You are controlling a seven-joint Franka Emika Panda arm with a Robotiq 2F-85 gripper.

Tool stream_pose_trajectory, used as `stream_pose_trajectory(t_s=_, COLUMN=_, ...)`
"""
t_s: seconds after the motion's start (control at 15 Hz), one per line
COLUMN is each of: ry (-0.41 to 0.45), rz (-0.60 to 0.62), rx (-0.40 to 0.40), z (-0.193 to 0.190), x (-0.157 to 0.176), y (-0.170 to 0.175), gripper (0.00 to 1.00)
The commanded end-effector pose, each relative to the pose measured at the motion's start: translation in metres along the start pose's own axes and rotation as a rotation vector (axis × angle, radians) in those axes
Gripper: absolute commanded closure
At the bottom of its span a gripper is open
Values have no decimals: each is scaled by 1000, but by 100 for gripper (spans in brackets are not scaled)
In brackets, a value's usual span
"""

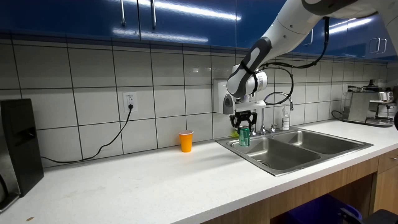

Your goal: Put the green can in the sink on the left.

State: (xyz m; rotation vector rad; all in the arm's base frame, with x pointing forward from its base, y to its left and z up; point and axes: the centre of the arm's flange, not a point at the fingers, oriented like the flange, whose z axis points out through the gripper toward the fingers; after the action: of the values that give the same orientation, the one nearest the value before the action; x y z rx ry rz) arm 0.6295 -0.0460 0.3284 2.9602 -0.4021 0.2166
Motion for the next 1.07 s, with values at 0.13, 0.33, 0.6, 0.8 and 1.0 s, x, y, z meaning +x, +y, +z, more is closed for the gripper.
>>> stream_pose_trajectory(t_s=0.13, ry=3, rz=77, rx=-13, z=-17, x=-4, y=38, gripper=61)
stream_pose_trajectory(t_s=0.33, ry=6, rz=109, rx=-17, z=-21, x=-5, y=58, gripper=61)
stream_pose_trajectory(t_s=0.6, ry=10, rz=146, rx=-22, z=-28, x=-12, y=83, gripper=61)
stream_pose_trajectory(t_s=0.8, ry=12, rz=174, rx=-26, z=-32, x=-16, y=98, gripper=61)
stream_pose_trajectory(t_s=1.0, ry=10, rz=196, rx=-29, z=-35, x=-20, y=107, gripper=61)
